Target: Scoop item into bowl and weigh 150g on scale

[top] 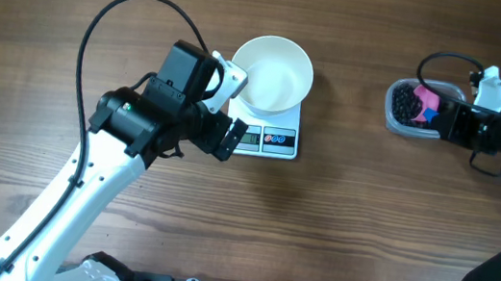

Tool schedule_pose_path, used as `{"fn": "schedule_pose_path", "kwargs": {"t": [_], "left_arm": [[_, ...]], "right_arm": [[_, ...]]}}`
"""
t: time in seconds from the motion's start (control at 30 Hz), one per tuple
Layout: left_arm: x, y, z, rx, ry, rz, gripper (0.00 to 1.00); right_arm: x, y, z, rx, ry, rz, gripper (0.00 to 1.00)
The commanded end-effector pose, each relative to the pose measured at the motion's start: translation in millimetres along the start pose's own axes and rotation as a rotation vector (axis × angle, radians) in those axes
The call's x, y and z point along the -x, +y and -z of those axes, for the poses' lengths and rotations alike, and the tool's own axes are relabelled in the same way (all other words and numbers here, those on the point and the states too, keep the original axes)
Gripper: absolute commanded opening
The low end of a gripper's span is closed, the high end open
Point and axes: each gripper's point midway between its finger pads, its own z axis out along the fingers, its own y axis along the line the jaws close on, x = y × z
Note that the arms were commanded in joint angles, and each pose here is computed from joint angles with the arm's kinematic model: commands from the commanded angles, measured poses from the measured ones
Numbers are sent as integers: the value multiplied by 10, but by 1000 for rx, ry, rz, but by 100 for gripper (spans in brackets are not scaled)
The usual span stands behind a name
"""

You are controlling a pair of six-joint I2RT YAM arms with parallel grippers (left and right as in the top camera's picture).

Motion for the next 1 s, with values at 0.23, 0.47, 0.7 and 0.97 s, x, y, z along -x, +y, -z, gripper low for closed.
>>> {"fn": "schedule_pose_path", "kwargs": {"t": [0.23, 0.47, 0.7, 0.97], "left_arm": [[-20, -34, -31, -17, 6, 8, 100], [-20, -34, -31, -17, 6, 8, 100], [-20, -34, -31, -17, 6, 8, 100], [-20, -34, -31, -17, 6, 9, 100]], "right_arm": [[-17, 7, 33, 149, -16, -191, 4], [-22, -68, 53, 132, -13, -334, 4], [87, -55, 247, 294, -83, -419, 4], [191, -10, 490, 473, -144, -520, 4]]}}
